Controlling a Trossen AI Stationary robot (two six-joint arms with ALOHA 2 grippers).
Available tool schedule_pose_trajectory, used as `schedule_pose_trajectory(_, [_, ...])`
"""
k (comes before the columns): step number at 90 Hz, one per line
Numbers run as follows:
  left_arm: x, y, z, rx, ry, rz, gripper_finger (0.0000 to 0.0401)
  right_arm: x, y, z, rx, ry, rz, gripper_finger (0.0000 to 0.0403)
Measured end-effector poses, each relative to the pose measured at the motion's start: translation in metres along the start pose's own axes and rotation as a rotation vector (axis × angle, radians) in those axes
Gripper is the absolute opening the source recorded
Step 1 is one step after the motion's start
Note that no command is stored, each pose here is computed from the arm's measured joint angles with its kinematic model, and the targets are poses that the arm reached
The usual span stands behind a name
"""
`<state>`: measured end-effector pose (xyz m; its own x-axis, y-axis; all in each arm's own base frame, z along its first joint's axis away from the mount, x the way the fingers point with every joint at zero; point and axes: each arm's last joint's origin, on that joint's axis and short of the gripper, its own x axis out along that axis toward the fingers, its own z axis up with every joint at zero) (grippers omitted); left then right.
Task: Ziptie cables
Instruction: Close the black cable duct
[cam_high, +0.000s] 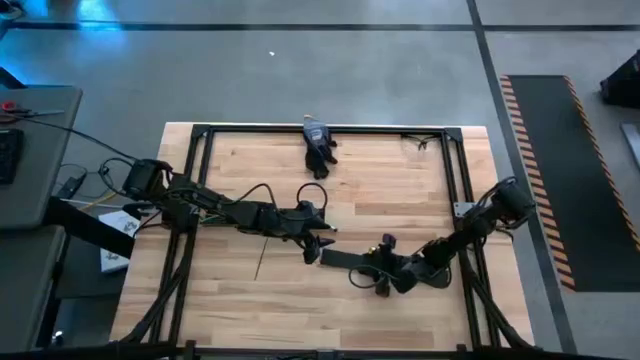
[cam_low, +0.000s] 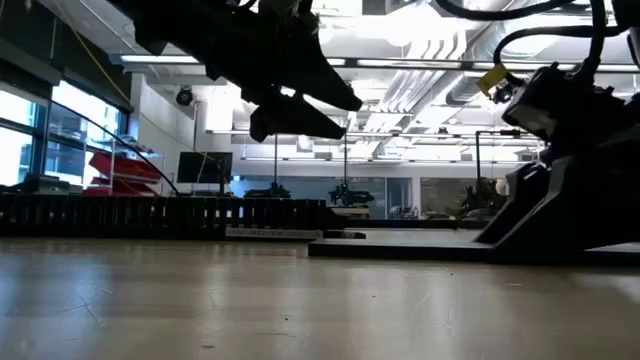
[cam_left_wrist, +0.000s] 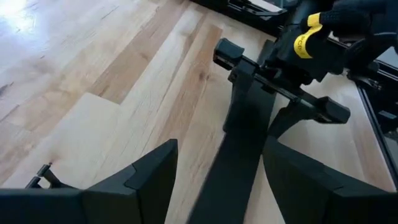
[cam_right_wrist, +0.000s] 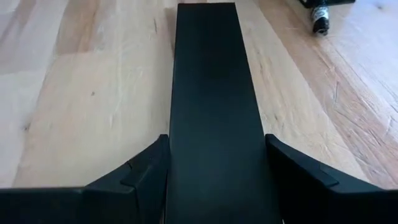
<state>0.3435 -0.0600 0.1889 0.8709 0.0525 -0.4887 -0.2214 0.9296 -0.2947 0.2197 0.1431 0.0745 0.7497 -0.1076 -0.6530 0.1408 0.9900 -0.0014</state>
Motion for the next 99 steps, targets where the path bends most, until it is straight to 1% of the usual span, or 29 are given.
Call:
schedule_pose_trajectory(17, [0.000, -0.001, -0.001, 0.006, 0.026, -0.050, 0.0216, -0.012, -0.001, 0.011, -0.065, -0.008, 0.055, 0.0213])
schedule_pose_trajectory(40, [0.000, -0.002, -0.003, 0.072, 0.055, -0.064, 0.0216, -0.015, -0.005, 0.022, -0.103, -0.046, 0.047, 0.0213])
schedule_pose_trajectory(47, [0.000, -0.001, -0.005, 0.110, 0.068, -0.059, 0.0216, -0.014, -0.006, 0.025, -0.111, -0.055, 0.048, 0.0213])
schedule_pose_trajectory(58, [0.001, 0.007, -0.005, 0.162, 0.098, -0.030, 0.0216, -0.017, -0.008, 0.030, -0.133, -0.061, 0.070, 0.0213])
schedule_pose_trajectory(70, [0.003, 0.020, 0.001, 0.150, 0.096, -0.008, 0.0216, -0.023, -0.015, 0.039, -0.156, -0.052, 0.089, 0.0213])
schedule_pose_trajectory(75, [0.004, 0.024, 0.002, 0.186, 0.109, -0.028, 0.0216, -0.026, -0.018, 0.043, -0.155, -0.052, 0.100, 0.0213])
schedule_pose_trajectory(83, [0.005, 0.028, 0.003, 0.282, 0.127, -0.076, 0.0217, -0.031, -0.025, 0.046, -0.128, -0.073, 0.126, 0.0213])
schedule_pose_trajectory(99, [-0.001, 0.036, 0.008, 0.398, 0.152, -0.085, 0.0228, -0.041, -0.041, 0.042, -0.056, -0.082, 0.135, 0.0213])
